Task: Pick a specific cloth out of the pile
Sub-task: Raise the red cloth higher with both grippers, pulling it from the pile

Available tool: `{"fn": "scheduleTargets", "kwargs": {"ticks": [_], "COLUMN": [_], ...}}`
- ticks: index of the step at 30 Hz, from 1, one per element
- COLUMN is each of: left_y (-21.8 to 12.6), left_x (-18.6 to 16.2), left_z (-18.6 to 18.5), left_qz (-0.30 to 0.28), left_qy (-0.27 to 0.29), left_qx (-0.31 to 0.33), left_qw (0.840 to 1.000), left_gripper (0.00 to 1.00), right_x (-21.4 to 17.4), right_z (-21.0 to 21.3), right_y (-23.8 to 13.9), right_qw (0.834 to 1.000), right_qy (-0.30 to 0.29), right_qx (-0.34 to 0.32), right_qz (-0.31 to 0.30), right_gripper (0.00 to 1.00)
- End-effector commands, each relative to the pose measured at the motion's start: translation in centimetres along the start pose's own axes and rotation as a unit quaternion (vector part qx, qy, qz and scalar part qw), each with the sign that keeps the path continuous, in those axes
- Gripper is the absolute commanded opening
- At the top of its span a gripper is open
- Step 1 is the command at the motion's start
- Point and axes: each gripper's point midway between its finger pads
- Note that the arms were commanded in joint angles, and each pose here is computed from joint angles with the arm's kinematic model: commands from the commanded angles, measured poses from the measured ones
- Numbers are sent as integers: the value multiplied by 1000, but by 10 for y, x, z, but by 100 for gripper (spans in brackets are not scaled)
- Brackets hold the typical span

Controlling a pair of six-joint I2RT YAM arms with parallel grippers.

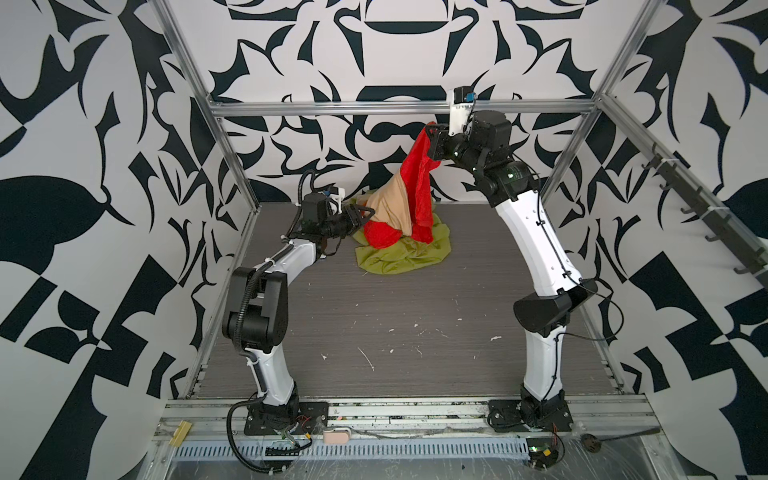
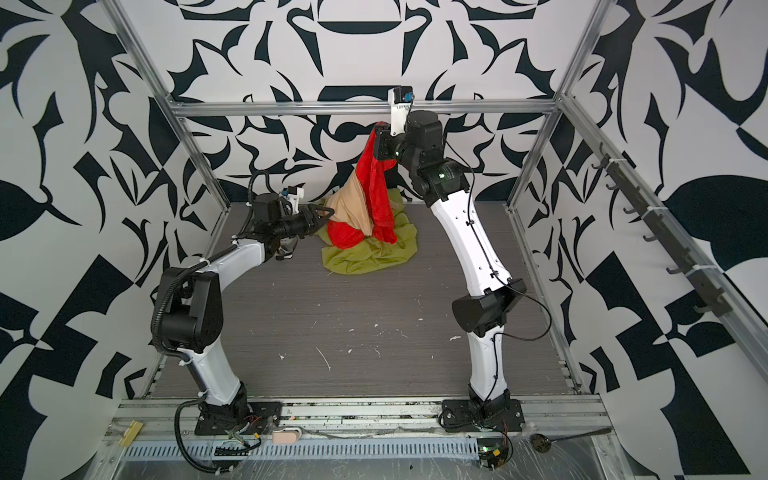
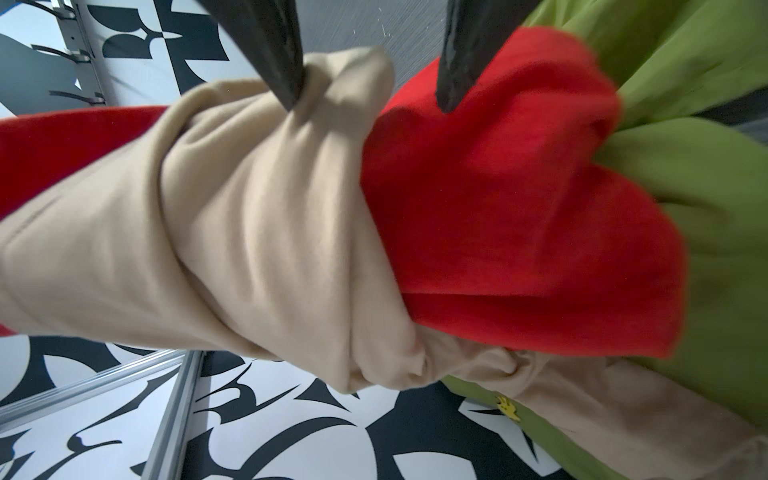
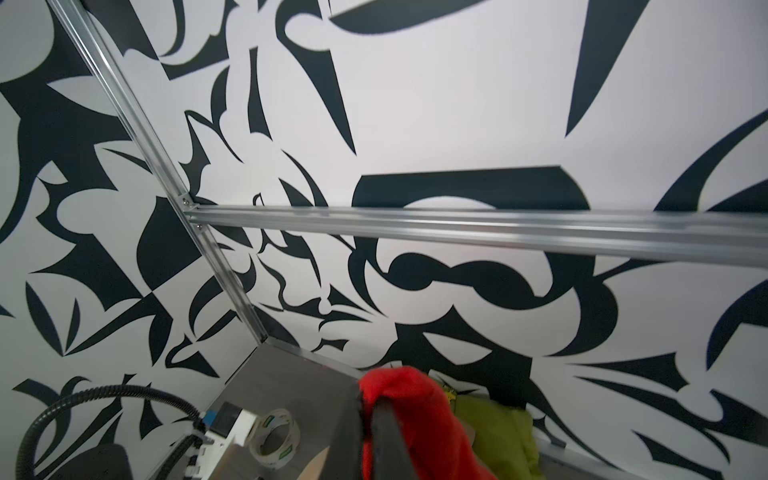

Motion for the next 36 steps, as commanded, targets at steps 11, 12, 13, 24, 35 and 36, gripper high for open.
{"fn": "scheduleTargets", "kwargs": {"ticks": [11, 12, 13, 24, 35, 36], "left_y": [-12, -12, -12, -27, -16, -9], "left_x": [-6, -6, -6, 1, -3, -8], "left_z": [-1, -2, -2, -18, -141, -152], "left_qz": [-5, -6, -6, -12, -5, -3], "left_qy": [21, 22, 23, 65, 309, 334], "left_qx": [1, 1, 2, 7, -92, -102], "left_qw": [1000, 1000, 1000, 998, 946, 937], "left_gripper": [69, 69, 69, 73, 73, 74], "right_x": [122, 119, 116, -18, -36, -33], "right_z": [5, 7, 9, 25, 22, 23], "right_y": [-64, -61, -58, 10, 13, 12], "right_qw": [981, 981, 982, 997, 974, 973], "right_qy": [-76, -76, -75, -19, 107, 111], "right_qx": [-28, -21, -16, 69, 188, 193], "right_qz": [-179, -175, -170, 26, 67, 63], "right_gripper": [0, 0, 0, 0, 0, 0]}}
Point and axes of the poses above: each gripper's point midway between its finger pads, its own y axis out along the fingers, its own z axis along the line the jaws close on, x = y × z, and after that the axes turned 4 degrees about -y, right-handed
